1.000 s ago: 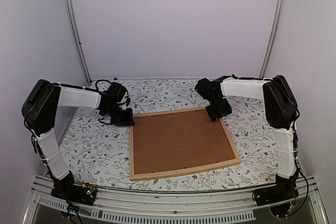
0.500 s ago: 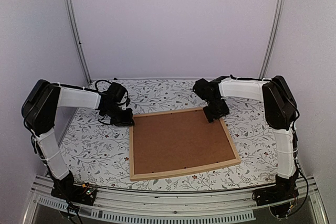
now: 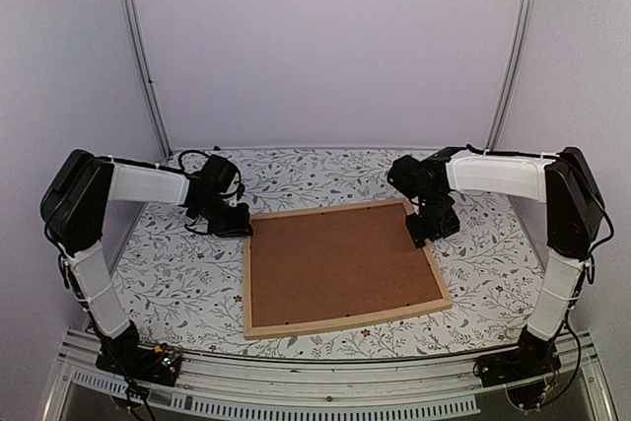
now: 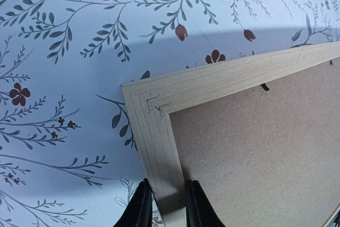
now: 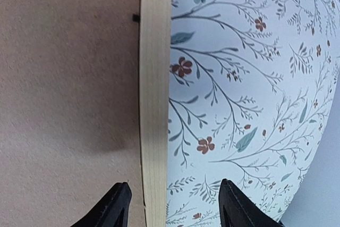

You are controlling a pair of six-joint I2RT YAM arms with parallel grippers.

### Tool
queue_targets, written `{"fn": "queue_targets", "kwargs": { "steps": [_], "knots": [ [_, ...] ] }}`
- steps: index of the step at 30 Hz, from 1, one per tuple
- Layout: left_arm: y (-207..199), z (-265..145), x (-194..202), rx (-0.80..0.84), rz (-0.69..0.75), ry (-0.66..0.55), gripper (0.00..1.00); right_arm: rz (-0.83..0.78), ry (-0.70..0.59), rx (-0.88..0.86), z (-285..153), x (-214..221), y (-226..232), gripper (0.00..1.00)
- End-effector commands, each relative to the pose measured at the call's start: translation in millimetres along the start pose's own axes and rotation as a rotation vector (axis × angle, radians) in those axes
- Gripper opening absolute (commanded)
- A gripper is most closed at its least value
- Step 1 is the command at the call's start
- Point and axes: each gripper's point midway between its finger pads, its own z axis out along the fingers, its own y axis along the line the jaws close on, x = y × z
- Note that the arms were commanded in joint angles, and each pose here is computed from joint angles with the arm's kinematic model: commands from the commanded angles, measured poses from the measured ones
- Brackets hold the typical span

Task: Put the photo into the frame
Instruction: Press the fastener onto the backboard.

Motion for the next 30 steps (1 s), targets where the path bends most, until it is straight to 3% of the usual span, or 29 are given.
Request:
{"fn": "queue_targets", "kwargs": {
  "steps": [1,12,30],
  "knots": [
    [6,13,14,-0.015,0.038,0.049,0.19,0.048,0.033,-0.005,-9,26,-10,0.60],
    [6,11,12,-0.019,0.038,0.047,0.19,0.074,0.071,-0.040,-1,53,-9,0.62],
    [7,12,13,-0.020,0.040,0.047,0.19,0.065,0.088,0.011,13,55,-12,0.84]
  ]
}}
